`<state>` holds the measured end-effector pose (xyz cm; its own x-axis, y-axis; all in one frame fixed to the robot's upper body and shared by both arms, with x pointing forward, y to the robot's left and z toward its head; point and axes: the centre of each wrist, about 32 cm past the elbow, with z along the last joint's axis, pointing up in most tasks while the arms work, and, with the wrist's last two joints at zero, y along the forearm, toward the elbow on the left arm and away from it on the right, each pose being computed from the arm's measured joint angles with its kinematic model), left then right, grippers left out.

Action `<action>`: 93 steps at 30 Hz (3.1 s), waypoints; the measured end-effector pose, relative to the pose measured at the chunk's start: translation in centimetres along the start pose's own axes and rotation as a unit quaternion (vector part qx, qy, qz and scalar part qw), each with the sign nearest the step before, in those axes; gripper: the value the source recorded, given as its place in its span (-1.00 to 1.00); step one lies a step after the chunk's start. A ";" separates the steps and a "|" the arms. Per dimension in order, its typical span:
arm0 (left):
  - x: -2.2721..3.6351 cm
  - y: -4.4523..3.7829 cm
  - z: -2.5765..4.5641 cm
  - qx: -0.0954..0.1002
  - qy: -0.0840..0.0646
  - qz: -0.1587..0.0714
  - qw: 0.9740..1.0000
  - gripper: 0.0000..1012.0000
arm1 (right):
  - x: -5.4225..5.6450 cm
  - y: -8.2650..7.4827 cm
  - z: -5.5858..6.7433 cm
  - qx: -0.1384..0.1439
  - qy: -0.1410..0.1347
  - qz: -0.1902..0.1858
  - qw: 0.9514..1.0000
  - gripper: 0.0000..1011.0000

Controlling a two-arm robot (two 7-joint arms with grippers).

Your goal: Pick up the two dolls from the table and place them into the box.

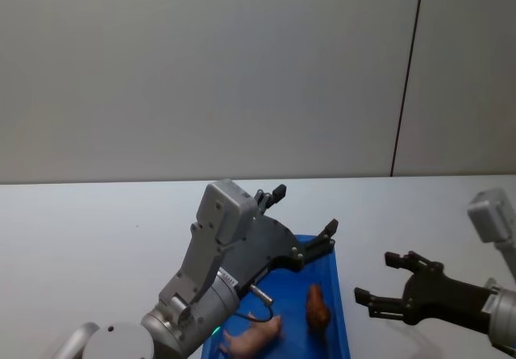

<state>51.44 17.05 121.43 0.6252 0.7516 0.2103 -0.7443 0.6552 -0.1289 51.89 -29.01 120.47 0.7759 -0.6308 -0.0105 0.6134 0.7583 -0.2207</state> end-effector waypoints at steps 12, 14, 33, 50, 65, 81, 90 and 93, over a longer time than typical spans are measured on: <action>-0.10 1.12 0.11 0.017 -0.005 0.022 1.000 0.98 | 0.2 -1.6 -0.3 0.008 -0.001 -0.009 1.000 0.98; -0.12 1.56 0.01 0.023 -0.005 0.027 0.999 0.98 | 0.2 -1.7 -0.3 0.008 -0.001 -0.009 1.000 0.98; -0.59 8.16 -1.08 0.104 0.011 0.113 0.988 0.98 | 0.3 -2.3 -0.4 0.011 -0.002 -0.013 1.000 0.98; -0.15 11.51 -3.28 0.152 0.029 0.149 0.977 0.98 | 0.3 -2.4 -0.4 0.012 -0.002 -0.014 1.000 0.98; -0.01 13.67 -4.88 0.179 0.044 0.169 0.968 0.98 | 0.3 -2.5 -0.4 0.012 -0.002 -0.014 1.000 0.98; 0.11 14.50 -6.63 0.197 0.061 0.170 0.964 0.98 | 0.3 -2.5 -0.4 0.012 -0.002 -0.014 1.000 0.98; 0.38 14.33 -7.45 0.202 0.068 0.163 0.963 0.88 | 0.3 -2.5 -0.4 0.012 -0.002 -0.014 1.000 0.98; 0.47 14.27 -7.65 0.207 0.069 0.161 0.963 0.74 | 0.3 -2.5 -0.4 0.012 -0.002 -0.014 1.000 0.98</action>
<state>42.91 27.33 112.27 0.3511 0.9320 0.0896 -0.9165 0.3225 0.2367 50.52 -31.12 120.62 0.7594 -0.6506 -0.0014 0.6374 0.7445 -0.1983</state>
